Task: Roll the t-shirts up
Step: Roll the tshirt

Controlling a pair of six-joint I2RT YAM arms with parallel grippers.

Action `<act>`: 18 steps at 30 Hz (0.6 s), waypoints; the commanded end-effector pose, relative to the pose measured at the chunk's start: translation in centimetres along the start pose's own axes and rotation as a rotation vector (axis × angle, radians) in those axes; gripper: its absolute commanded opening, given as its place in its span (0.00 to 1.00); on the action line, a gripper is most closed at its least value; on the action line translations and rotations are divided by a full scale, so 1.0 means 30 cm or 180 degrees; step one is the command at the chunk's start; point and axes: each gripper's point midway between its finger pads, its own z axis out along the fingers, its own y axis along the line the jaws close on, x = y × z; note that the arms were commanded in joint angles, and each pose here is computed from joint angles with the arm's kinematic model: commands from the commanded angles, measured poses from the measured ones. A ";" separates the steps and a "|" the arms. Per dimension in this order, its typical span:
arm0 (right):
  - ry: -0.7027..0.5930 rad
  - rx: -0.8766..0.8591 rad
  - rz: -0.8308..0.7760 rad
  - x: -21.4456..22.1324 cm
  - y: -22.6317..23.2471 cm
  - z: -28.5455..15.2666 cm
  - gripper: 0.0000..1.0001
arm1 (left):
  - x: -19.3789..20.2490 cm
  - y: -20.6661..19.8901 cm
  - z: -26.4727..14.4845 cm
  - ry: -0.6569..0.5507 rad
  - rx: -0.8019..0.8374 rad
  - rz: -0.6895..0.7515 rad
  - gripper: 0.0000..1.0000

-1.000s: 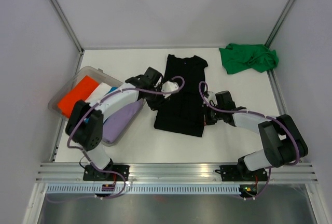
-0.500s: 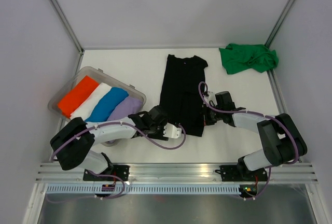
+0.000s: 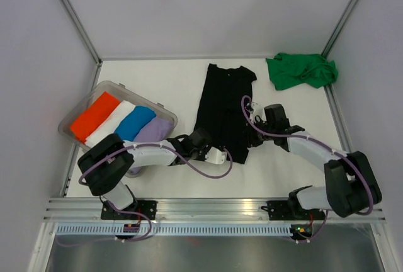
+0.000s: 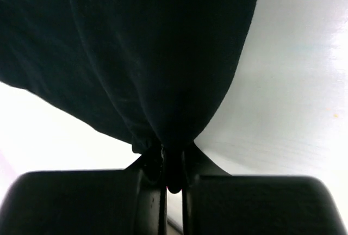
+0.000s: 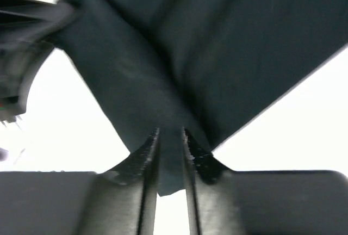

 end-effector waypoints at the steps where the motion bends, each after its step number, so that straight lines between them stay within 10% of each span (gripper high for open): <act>1: -0.0519 -0.0064 -0.1025 -0.222 0.085 -0.113 0.33 | 0.000 -0.095 -0.015 -0.0009 0.0563 -0.0317 0.02; 9: -0.0468 -0.0116 -0.3198 -0.062 0.174 -0.217 0.52 | -0.014 -0.087 -0.138 -0.0289 0.1580 -0.1239 0.02; 18: -0.0458 0.0101 -0.3436 0.043 0.164 -0.120 0.59 | -0.026 -0.039 -0.132 -0.0349 0.1539 -0.1276 0.02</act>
